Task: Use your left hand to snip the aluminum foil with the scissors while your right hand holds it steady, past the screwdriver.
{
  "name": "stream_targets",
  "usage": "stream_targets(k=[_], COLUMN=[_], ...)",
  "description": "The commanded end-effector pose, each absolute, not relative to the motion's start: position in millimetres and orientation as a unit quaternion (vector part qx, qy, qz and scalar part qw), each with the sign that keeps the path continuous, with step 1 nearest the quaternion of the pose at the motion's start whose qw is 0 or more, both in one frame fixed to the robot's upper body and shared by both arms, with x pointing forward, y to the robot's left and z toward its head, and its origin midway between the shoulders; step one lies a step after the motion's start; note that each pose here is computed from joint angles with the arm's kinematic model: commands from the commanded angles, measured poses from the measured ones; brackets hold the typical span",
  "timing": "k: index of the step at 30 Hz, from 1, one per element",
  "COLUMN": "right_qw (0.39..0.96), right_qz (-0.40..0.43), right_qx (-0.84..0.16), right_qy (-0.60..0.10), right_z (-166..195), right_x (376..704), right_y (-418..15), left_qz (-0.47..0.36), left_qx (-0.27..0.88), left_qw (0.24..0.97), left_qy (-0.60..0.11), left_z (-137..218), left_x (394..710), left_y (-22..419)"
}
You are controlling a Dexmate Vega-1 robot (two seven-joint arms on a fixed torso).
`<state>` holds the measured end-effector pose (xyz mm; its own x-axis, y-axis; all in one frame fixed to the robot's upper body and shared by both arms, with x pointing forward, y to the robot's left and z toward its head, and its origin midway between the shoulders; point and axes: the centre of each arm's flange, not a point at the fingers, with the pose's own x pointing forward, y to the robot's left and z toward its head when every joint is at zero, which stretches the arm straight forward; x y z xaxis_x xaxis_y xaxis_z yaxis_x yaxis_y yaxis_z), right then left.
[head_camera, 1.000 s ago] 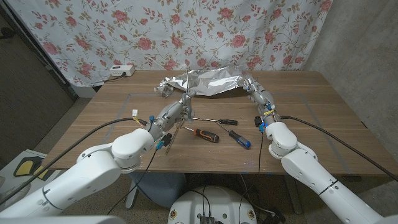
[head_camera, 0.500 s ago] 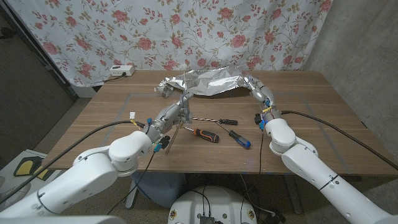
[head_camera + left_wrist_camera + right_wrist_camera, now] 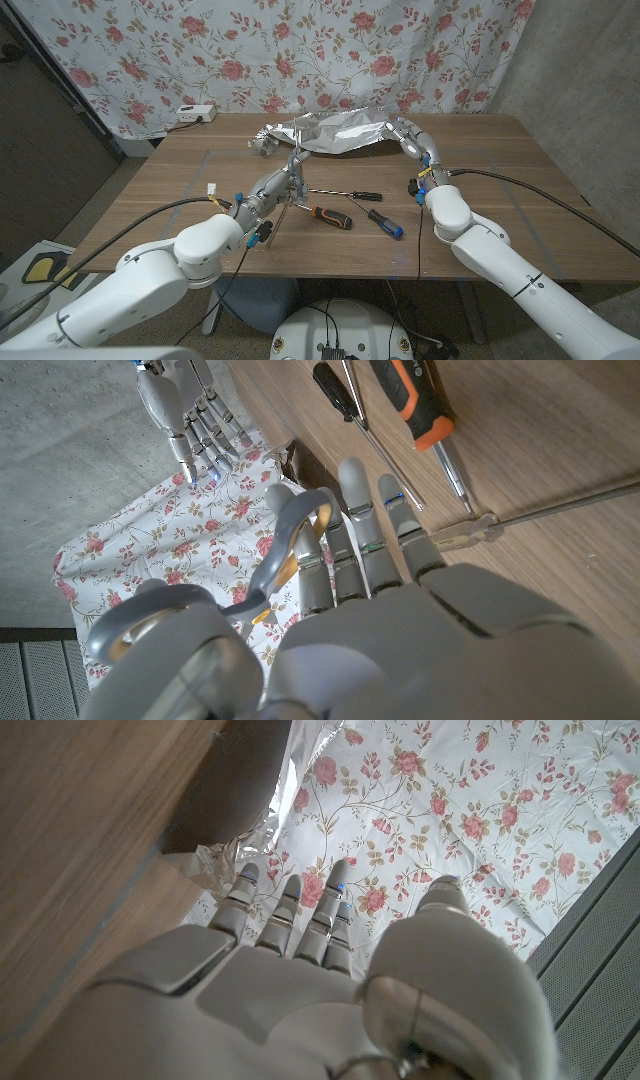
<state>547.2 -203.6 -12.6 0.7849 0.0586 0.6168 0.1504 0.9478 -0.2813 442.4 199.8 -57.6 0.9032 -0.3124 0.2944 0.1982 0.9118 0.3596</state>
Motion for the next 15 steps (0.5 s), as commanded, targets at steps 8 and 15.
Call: stream_targets(k=[8, 15], right_qw=[0.893, 0.858], right_qz=[-0.041, -0.071], right_qx=[-0.277, -0.347], right_qy=[-0.351, -0.371], right_z=[8, 14], right_x=[552, 554], right_y=[-195, -188], left_qz=[-0.137, -0.134], left_qx=[0.16, 0.16], left_qw=[0.963, 0.964], left_qy=[-0.166, -0.164], left_z=[-64, -66], left_x=[440, 438], left_y=[201, 203])
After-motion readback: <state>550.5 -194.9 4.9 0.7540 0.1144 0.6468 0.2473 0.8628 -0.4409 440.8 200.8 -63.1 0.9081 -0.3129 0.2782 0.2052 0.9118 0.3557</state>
